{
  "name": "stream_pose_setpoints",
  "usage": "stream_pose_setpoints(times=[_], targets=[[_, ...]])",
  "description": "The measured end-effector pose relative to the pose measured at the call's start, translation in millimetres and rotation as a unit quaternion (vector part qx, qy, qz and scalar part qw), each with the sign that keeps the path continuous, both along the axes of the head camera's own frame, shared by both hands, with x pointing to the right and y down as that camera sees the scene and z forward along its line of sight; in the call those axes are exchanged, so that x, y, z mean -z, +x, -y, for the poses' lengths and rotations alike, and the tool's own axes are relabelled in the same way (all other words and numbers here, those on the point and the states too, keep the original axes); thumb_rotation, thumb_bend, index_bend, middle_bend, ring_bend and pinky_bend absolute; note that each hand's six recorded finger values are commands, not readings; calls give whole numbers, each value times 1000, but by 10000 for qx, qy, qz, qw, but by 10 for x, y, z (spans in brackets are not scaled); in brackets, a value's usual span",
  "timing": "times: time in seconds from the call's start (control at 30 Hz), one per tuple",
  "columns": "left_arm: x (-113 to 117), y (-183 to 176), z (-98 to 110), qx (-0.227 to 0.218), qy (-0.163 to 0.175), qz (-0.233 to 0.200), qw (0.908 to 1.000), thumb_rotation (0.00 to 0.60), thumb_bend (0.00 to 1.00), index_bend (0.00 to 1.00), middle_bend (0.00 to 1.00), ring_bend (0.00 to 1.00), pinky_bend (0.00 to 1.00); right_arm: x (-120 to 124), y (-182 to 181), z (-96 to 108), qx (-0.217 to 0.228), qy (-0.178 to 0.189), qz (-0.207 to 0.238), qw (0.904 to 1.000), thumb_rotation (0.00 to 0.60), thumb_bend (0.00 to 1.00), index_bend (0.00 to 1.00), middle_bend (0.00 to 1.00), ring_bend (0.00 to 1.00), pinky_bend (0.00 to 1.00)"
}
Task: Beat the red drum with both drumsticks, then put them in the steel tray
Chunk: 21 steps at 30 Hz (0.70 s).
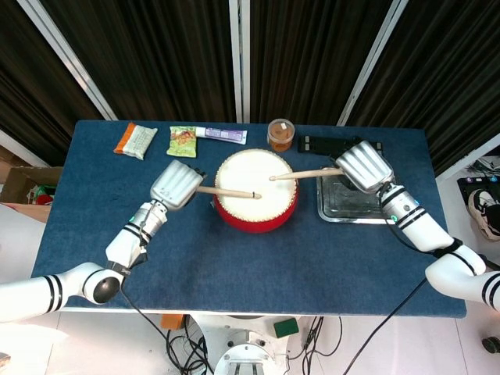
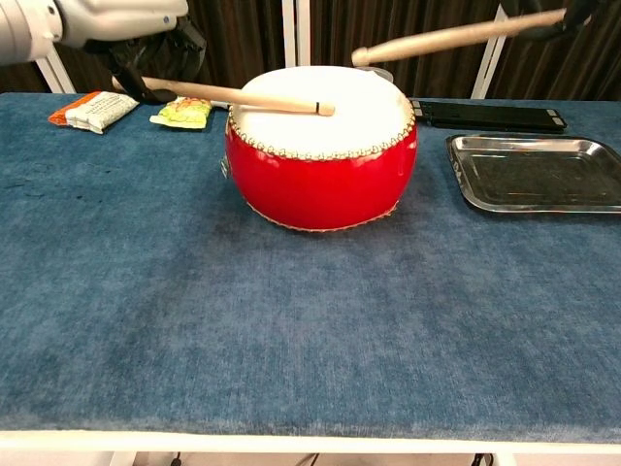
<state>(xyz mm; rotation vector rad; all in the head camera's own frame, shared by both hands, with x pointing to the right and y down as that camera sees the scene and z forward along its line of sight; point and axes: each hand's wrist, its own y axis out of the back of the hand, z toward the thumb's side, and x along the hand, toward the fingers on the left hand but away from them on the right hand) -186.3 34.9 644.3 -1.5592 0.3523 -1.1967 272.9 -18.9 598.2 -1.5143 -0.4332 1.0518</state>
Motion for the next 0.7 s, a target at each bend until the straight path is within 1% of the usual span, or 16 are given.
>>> stream_pose_setpoints(times=[0.07,0.13,0.23,0.33,0.37,0.43,0.53,0.63,0.7], targets=[[-8,4,8,66,-1,-6,10000,600,569,649,659,615,781,78,-17,30,-46,66,166,9998,600,846,706,643,411,434],[49,-12,37,153,93,-62,9998,600,569,649,659,615,782,62,-29,27,-30,36,149,9999,600,846,706,643,411,434],[211,-71,92,270,293,-161,9991,600,570,649,659,615,782,-72,-62,-15,57,-141,-20,9999,600,847,706,643,412,435],[359,-133,135,361,411,-264,9982,600,570,649,660,615,782,-290,-87,-85,187,-355,-316,9987,600,847,707,643,412,436],[380,-142,142,376,419,-285,9980,600,569,649,659,615,782,-370,-88,-104,238,-400,-446,9979,600,847,707,643,412,436],[367,-137,136,361,395,-275,9982,600,569,649,660,615,782,-447,-91,-120,275,-415,-561,9972,600,848,707,643,412,437],[259,-96,98,304,280,-210,9989,600,569,649,660,615,782,-402,-95,-95,214,-331,-455,9982,600,848,707,643,412,436],[101,-64,58,243,139,-58,9996,600,569,649,660,615,782,-236,-89,-34,95,-136,-178,9997,600,847,707,643,412,436],[16,-67,49,224,81,85,9997,600,569,649,660,615,782,-85,-80,11,10,6,58,10000,600,846,708,643,412,436]])
